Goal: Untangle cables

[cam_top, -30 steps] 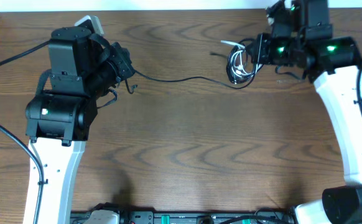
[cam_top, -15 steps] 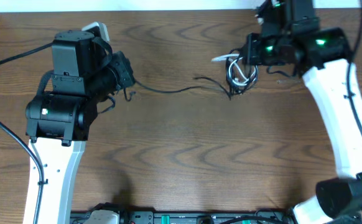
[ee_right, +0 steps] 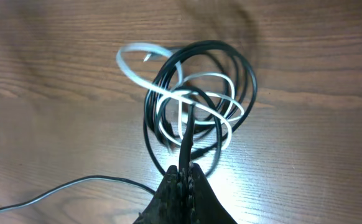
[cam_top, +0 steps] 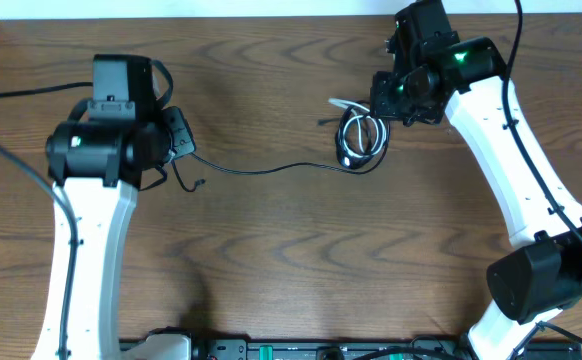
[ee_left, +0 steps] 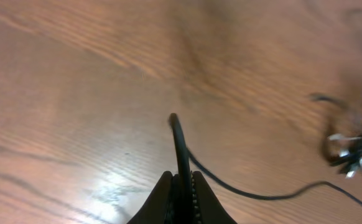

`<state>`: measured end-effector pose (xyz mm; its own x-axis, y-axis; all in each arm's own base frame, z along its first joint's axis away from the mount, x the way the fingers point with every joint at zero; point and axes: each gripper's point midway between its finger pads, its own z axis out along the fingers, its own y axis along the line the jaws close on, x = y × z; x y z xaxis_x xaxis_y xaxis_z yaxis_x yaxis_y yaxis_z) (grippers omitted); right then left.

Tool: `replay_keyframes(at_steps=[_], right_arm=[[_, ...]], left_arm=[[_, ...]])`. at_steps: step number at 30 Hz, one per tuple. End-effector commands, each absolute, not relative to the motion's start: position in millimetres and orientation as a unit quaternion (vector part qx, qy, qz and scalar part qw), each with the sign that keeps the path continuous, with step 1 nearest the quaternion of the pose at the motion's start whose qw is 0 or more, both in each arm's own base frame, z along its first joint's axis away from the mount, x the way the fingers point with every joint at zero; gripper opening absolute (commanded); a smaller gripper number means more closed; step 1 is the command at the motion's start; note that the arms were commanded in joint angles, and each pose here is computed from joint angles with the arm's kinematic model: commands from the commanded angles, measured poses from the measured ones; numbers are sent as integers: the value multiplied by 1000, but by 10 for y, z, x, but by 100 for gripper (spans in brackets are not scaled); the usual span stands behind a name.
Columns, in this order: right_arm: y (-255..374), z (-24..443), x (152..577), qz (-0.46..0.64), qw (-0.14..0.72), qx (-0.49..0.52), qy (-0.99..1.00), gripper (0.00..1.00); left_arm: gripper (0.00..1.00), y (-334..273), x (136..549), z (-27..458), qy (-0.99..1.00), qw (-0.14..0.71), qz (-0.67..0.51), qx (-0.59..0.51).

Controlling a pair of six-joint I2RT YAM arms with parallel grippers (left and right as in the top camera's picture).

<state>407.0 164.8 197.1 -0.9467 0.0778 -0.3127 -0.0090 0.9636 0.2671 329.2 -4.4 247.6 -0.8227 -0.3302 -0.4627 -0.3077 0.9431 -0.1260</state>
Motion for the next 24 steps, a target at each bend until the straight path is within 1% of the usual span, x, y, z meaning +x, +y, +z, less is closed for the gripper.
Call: replay_keyframes(at_steps=[1, 3, 4, 5, 9, 11, 13, 14, 17, 21, 23, 24], right_arm=[[1626, 1895, 4091, 120, 157, 29, 980, 1], [1631, 1864, 4091, 119, 153, 28, 981, 1], [1637, 1849, 4088, 118, 151, 28, 981, 1], [1642, 1836, 4087, 117, 149, 27, 981, 1], [1714, 1813, 4058, 118, 145, 21, 982, 1], [1728, 1812, 4053, 116, 145, 26, 982, 1], [1753, 1810, 4042, 117, 145, 23, 982, 1], [1766, 1810, 4036, 117, 144, 23, 982, 1], [1793, 1809, 4022, 117, 143, 21, 982, 1], [1801, 1808, 4015, 118, 142, 24, 982, 1], [1800, 1809, 4016, 118, 142, 24, 982, 1], [1803, 1808, 4018, 118, 143, 24, 982, 1]], left_arm=[[14, 89, 3360, 2352, 959, 228, 14, -170], [17, 87, 3391, 2269, 961, 216, 17, -170], [17, 86, 3407, 2225, 963, 209, 18, -170], [21, 85, 3416, 2200, 964, 205, 19, -170], [25, 77, 3449, 2162, 965, 202, 18, -165], [35, 25, 3467, 2170, 968, 204, 6, -146], [48, -92, 3488, 2175, 972, 204, -22, -111], [53, -149, 3496, 2179, 974, 204, -35, -94], [61, -262, 3505, 2190, 975, 205, -63, -65], [62, -416, 3505, 2214, 973, 205, -100, -24], [63, -606, 3503, 2264, 966, 208, -150, 13], [62, -765, 3499, 2326, 957, 212, -194, 36]])
